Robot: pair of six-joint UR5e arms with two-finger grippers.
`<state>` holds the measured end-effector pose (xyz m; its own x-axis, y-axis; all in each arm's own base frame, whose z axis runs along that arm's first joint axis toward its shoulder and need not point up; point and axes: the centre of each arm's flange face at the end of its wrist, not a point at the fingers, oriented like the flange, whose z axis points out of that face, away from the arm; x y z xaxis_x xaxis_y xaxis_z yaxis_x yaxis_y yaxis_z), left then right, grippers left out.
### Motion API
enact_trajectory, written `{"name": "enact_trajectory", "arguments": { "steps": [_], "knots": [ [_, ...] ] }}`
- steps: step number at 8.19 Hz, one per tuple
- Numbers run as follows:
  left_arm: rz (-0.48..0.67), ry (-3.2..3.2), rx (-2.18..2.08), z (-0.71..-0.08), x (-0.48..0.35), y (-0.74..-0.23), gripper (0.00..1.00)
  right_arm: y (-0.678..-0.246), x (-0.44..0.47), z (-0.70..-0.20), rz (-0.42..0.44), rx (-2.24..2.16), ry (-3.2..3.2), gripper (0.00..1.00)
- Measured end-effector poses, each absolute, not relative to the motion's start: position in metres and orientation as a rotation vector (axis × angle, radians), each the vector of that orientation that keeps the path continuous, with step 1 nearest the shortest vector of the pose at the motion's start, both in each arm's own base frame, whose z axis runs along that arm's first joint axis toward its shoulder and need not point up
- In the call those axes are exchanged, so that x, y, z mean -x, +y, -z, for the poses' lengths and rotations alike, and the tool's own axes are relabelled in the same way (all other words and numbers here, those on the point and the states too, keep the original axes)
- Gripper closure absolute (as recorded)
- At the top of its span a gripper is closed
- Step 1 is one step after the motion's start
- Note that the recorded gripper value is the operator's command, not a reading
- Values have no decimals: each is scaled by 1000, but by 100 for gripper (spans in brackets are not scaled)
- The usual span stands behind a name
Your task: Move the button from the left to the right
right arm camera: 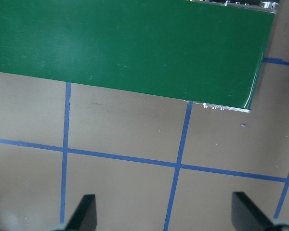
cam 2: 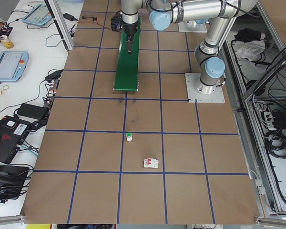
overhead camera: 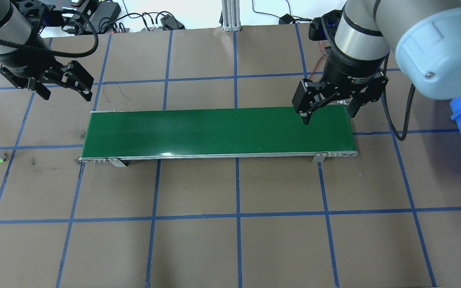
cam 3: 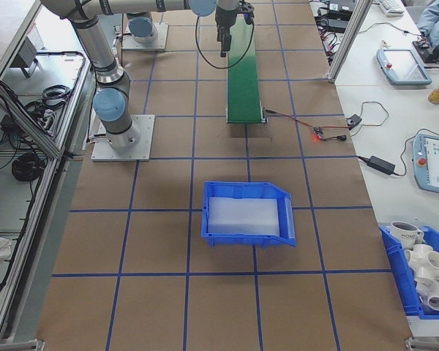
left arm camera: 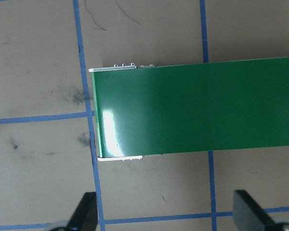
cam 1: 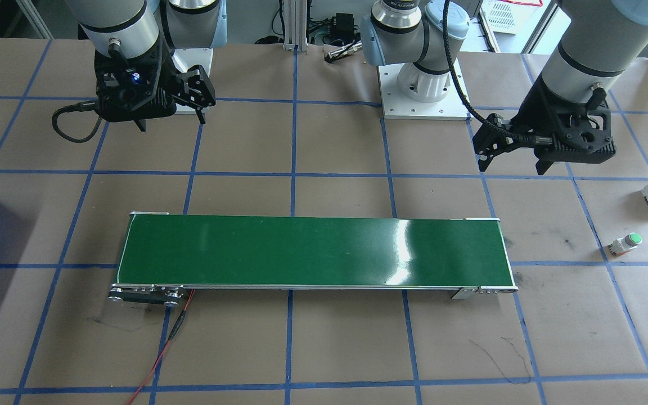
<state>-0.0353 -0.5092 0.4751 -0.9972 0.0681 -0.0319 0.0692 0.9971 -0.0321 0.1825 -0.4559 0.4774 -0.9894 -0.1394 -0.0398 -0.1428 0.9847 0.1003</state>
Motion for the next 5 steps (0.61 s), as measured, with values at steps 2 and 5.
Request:
{"name": "enact_trajectory", "arguments": {
  "steps": [2, 5],
  "knots": [
    [84, 3103, -99, -476, 30, -512, 0, -456, -183, -477, -160, 220, 3097, 0],
    [84, 3099, -52, -469, -33, -519, 0, -456, -183, -477, -160, 222, 3097, 0]
  ]
}}
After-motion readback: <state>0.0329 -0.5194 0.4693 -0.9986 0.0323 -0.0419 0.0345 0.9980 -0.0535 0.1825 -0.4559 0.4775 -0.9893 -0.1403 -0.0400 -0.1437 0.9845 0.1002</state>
